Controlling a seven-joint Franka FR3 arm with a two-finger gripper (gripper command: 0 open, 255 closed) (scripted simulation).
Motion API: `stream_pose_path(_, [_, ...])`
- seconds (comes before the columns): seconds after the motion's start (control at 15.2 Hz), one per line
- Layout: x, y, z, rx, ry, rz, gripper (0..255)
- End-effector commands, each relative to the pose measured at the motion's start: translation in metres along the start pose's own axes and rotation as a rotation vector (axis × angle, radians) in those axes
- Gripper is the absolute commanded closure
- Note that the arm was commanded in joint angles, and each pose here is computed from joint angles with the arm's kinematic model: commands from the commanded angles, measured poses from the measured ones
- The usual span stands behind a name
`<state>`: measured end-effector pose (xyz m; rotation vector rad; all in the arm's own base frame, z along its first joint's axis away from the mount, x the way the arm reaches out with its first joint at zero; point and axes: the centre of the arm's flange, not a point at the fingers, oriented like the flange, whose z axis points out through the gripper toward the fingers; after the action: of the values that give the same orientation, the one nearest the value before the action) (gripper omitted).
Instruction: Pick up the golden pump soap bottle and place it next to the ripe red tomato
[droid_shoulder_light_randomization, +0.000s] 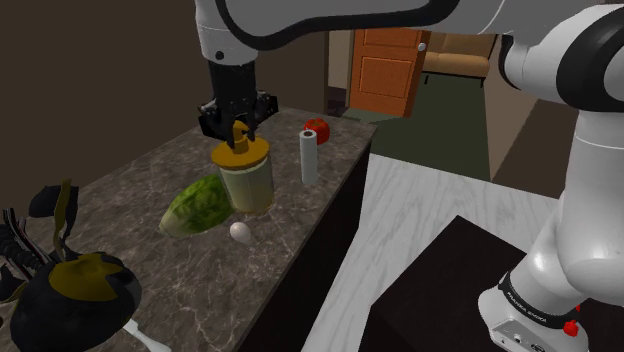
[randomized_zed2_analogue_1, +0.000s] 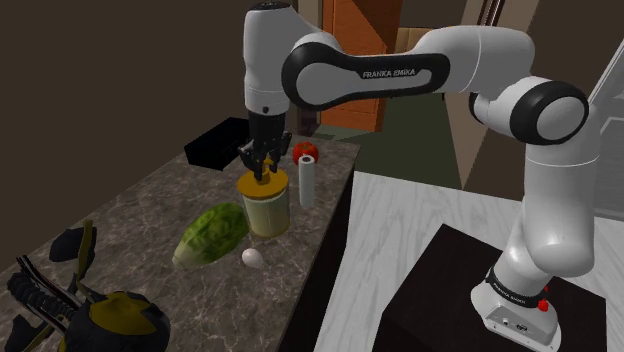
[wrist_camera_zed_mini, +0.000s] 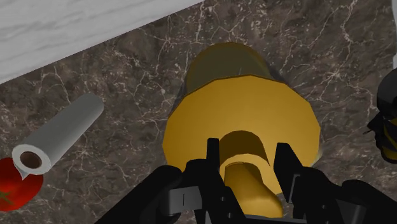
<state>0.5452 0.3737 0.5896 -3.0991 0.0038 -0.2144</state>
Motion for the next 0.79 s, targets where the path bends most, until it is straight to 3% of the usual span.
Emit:
stream_pose_path(0.0, [0.002,-0.001,-0.011,0.000,0.001,0.000,255])
stream_pose_path(0.73, [0.010,-0.003,-0.068,0.000,0.001,0.000,255])
